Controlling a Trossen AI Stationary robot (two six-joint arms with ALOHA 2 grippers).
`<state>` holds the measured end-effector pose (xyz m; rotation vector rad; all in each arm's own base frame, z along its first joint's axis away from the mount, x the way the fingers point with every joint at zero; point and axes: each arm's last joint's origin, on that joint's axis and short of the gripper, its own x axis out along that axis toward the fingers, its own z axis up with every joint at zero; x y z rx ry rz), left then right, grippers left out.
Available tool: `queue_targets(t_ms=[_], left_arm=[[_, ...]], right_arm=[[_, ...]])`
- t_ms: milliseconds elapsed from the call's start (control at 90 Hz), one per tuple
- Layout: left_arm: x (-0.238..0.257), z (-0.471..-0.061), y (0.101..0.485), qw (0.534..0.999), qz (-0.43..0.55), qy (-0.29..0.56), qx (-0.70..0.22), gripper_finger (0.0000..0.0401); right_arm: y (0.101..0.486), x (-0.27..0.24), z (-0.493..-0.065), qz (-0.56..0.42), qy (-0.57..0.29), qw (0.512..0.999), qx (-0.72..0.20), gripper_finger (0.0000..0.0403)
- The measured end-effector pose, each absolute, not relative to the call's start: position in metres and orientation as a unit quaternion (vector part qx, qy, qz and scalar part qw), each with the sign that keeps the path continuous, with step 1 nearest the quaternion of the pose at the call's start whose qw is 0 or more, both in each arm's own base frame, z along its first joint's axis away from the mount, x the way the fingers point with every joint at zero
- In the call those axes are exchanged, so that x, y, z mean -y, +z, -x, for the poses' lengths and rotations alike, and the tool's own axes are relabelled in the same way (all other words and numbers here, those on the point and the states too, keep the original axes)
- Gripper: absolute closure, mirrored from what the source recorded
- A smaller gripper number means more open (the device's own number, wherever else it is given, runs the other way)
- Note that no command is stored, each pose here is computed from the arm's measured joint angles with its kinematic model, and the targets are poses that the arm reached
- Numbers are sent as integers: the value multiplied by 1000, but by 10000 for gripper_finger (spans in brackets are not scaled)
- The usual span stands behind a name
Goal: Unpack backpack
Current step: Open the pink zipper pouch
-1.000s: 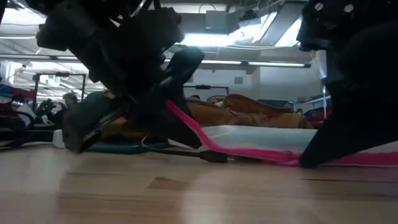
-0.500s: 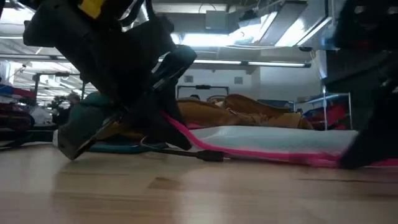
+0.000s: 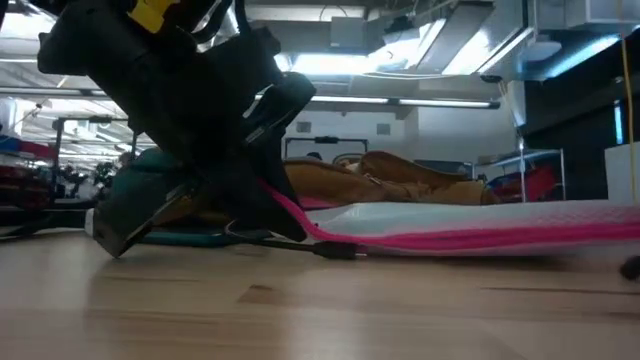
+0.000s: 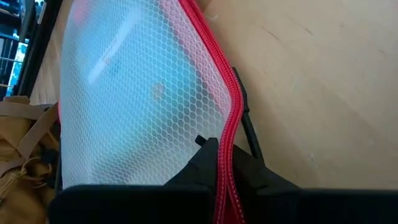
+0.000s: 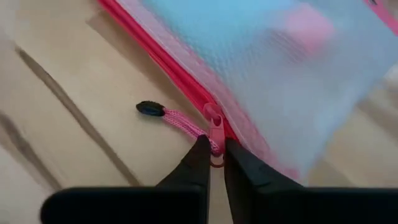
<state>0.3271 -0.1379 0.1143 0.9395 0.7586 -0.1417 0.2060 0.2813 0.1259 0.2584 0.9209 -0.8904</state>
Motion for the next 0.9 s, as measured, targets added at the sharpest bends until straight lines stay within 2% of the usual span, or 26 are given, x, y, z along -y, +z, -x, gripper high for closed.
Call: queue_targets(t_ms=[489, 900], left_arm=[[138, -327, 114, 821, -440, -66, -357, 401], [137, -326, 113, 819, -436, -65, -367, 401]], right_arm=[[129, -293, -171, -146, -448, 784, -404, 393], [125, -289, -168, -140, -455, 782, -402, 393]])
